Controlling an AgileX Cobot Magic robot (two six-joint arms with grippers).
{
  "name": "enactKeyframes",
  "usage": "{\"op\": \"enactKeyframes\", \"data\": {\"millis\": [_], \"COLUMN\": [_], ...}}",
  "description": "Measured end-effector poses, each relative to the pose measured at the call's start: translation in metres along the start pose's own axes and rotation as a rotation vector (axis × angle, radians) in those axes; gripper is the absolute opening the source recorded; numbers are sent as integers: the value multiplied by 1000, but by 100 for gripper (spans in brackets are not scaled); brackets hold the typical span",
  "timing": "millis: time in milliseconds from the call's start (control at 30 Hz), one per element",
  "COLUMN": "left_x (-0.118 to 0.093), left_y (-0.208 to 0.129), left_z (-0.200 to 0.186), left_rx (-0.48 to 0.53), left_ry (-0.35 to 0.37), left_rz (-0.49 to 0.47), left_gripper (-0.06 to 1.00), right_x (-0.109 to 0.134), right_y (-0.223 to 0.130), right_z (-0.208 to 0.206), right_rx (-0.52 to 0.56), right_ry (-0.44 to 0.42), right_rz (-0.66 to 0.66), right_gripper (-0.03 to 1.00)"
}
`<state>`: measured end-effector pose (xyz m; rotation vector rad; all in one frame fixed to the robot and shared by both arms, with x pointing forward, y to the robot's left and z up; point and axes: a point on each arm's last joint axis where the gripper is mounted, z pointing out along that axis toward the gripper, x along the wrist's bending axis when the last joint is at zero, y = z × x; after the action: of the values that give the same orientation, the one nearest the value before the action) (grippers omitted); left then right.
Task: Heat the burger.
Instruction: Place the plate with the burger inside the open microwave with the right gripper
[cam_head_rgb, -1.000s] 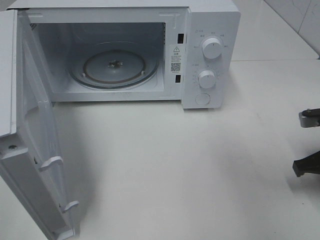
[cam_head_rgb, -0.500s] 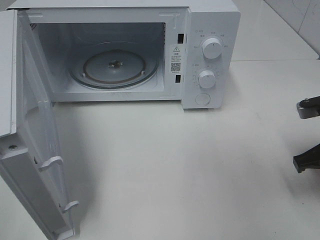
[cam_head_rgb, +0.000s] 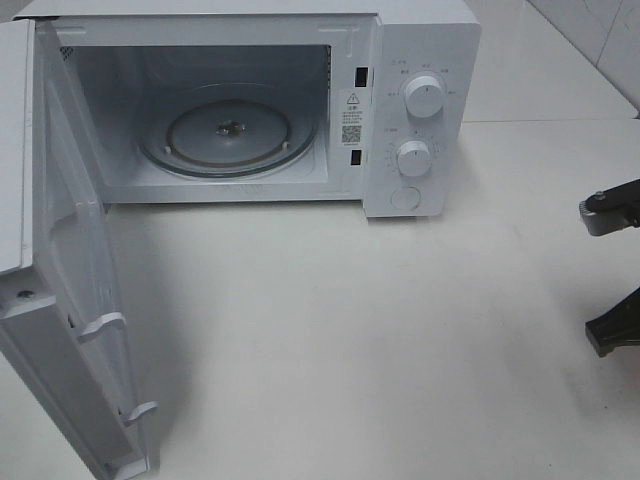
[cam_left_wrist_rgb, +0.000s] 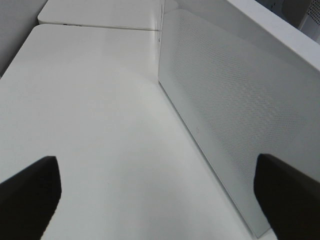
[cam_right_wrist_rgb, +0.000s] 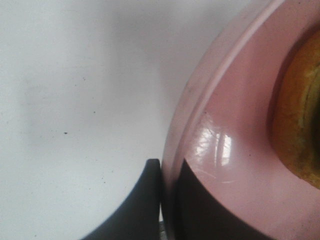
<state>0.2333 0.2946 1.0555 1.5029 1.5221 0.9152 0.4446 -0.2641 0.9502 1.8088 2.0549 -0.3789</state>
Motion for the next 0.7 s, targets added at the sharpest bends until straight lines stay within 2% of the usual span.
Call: {"op": "enactKeyframes", "data": {"millis": [700], "left_x": [0], "left_y": [0], "left_z": [0], "left_rx": [0], "left_ry": [0], "left_rz": [0], "left_gripper": [97], "right_x": [42], "right_y": [-25], "right_z": [-43], "right_rx": [-121], "right_ry": [-30], "right_rz": [-251], "right_gripper": [2]}}
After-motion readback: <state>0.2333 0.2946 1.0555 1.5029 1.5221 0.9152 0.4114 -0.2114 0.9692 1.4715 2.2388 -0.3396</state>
